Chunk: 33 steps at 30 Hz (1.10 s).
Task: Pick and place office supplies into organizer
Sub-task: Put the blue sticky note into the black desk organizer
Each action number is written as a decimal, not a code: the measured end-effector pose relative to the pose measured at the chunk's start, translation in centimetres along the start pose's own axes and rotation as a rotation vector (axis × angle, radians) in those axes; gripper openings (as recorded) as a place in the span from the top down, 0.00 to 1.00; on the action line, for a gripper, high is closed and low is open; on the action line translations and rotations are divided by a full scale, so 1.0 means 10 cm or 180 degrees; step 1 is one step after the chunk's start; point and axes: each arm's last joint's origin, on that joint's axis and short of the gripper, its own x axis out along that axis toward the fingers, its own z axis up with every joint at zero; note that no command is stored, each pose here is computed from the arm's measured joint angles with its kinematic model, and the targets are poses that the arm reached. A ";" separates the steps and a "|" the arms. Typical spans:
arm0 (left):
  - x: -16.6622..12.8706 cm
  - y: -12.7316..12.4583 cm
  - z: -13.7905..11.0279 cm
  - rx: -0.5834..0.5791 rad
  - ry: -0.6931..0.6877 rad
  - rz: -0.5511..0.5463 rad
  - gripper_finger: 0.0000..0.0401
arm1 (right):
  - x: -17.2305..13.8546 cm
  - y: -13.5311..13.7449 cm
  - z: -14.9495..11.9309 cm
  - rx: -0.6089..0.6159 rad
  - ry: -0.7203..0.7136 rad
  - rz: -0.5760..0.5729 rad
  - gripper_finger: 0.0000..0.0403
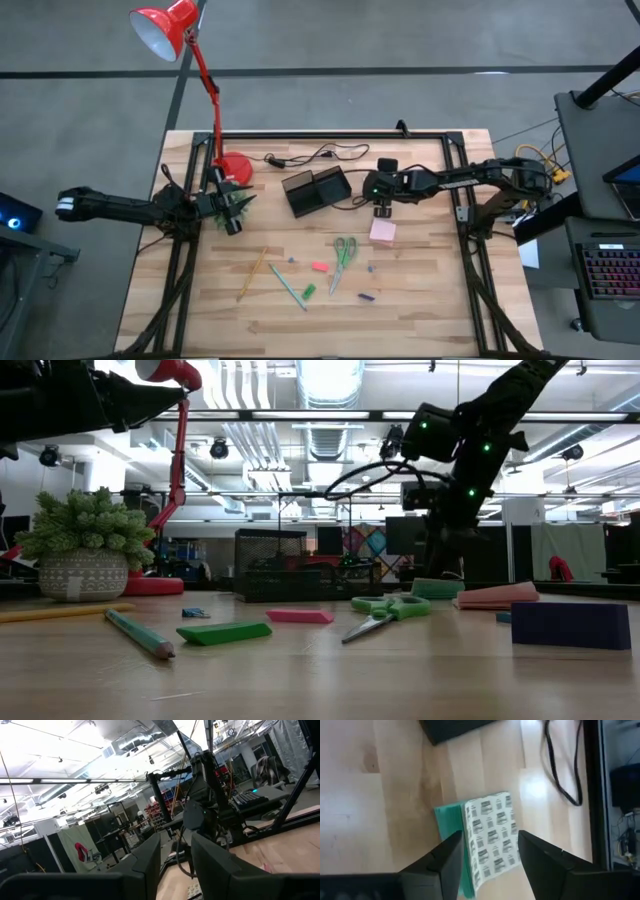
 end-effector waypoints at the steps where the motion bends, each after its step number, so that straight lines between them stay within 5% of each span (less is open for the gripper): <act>1: 0.00 0.00 0.00 -0.0001 0.0001 -0.0002 0.76 | 0.01 0.01 -0.01 -0.0061 0.0009 0.0034 0.56; 33: 0.00 0.00 0.00 -0.0001 -0.0002 0.0000 0.76 | 0.28 0.12 0.00 -0.0345 0.0151 -0.0020 0.60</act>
